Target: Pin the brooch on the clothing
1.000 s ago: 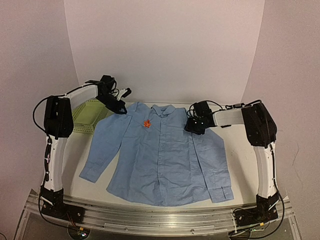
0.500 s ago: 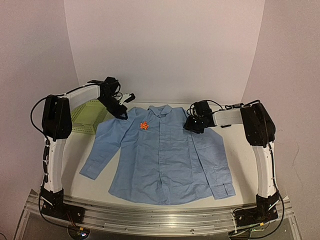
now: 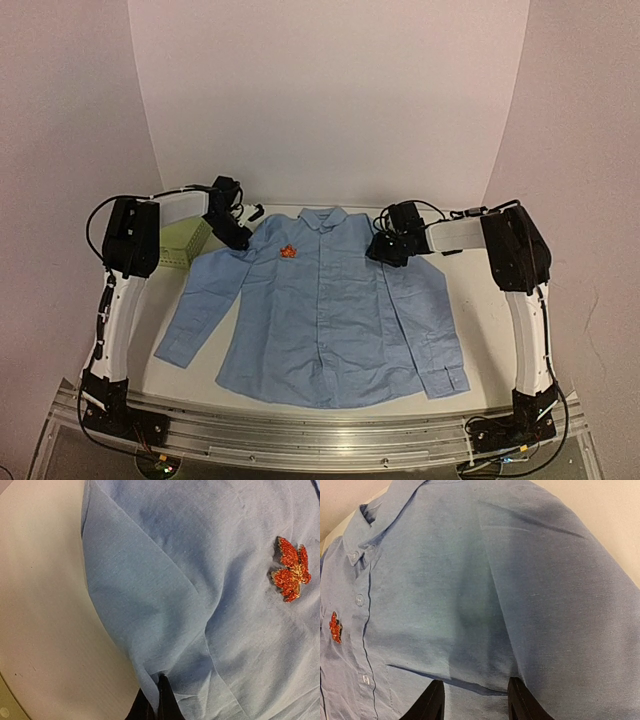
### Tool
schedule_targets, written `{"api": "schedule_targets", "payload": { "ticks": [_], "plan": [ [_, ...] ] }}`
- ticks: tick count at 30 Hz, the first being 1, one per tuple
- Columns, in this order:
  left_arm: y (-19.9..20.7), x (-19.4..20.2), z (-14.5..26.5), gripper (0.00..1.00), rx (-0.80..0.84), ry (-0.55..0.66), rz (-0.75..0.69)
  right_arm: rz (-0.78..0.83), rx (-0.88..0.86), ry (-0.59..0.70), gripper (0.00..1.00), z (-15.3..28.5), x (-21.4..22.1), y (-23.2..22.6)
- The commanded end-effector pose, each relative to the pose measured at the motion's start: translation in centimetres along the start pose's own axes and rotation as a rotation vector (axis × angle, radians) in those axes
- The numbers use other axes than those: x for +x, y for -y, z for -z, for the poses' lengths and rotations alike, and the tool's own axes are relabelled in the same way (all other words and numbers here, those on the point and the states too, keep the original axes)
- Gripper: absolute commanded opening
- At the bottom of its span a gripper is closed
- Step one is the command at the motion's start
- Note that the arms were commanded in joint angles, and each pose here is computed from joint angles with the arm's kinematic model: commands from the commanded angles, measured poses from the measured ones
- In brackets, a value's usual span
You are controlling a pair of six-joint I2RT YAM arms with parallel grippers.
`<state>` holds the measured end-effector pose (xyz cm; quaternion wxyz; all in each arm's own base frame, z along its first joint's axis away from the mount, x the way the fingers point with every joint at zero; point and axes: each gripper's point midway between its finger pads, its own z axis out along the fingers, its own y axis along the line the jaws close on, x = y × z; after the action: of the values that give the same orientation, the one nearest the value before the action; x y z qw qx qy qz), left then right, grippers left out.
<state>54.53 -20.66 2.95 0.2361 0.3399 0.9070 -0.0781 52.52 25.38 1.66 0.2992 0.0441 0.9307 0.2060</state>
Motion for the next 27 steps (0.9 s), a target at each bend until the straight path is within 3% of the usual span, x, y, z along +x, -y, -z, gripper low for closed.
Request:
{"api": "schedule_targets", "payload": {
  "ticks": [1,6,10,13,18,21,27],
  "plan": [
    [-1.7,-3.5,0.8,0.07,-0.06,0.111,0.021,0.031,0.033,-0.172,0.45,-0.9,4.5,1.9],
    [-1.1,-3.9,2.6,0.39,-0.042,0.128,0.036,0.088,-0.04,-0.111,0.47,1.2,1.4,-0.8],
    [-0.5,-5.5,6.0,0.5,-0.042,0.183,-0.012,0.128,-0.089,-0.039,0.47,5.0,-1.2,-3.3],
    [1.6,-7.4,8.0,0.51,-0.016,0.233,-0.096,0.137,-0.107,-0.03,0.47,7.4,-0.7,-4.6],
    [5.3,-12.3,8.3,0.42,0.058,0.36,-0.212,0.166,-0.111,-0.115,0.45,9.7,5.2,-7.0],
    [4.9,-14.0,5.4,0.27,0.066,0.403,-0.176,0.13,-0.103,-0.186,0.36,10.3,8.9,-7.1],
    [3.2,-15.4,1.5,0.21,0.001,0.495,-0.131,0.093,-0.077,-0.329,0.09,11.5,16.3,-6.8]
  ]
}}
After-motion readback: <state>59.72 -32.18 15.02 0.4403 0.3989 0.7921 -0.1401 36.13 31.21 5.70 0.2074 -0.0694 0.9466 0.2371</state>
